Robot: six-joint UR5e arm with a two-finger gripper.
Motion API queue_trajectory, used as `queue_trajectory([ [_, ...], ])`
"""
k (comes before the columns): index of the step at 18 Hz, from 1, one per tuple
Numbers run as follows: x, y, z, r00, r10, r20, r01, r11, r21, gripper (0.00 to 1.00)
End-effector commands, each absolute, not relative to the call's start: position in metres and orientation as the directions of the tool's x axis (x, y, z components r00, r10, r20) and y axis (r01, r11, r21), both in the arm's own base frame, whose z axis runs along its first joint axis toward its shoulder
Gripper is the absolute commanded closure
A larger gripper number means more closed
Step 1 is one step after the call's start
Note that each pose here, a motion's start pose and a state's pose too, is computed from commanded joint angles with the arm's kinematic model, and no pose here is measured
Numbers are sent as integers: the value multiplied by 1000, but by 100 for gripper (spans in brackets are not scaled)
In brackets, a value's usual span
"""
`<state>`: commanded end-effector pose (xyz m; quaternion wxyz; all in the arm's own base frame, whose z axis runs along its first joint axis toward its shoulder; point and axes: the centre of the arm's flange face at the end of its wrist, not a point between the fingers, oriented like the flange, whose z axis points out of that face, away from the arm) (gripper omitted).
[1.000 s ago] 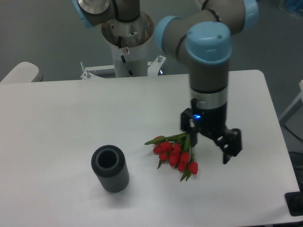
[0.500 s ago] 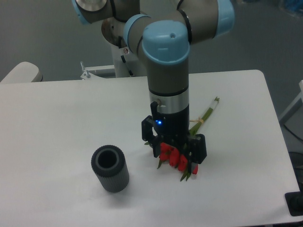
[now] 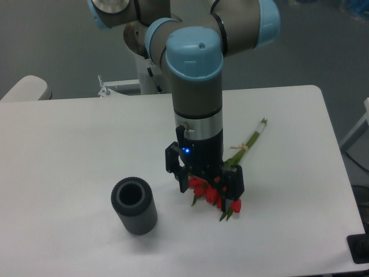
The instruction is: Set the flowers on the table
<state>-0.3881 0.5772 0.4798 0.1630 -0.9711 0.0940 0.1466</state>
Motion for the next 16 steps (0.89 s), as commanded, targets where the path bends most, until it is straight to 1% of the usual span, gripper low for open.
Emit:
queue_trajectory([
  [16,-390,575,484,939,-126,-320,-226,-927,-299,0],
])
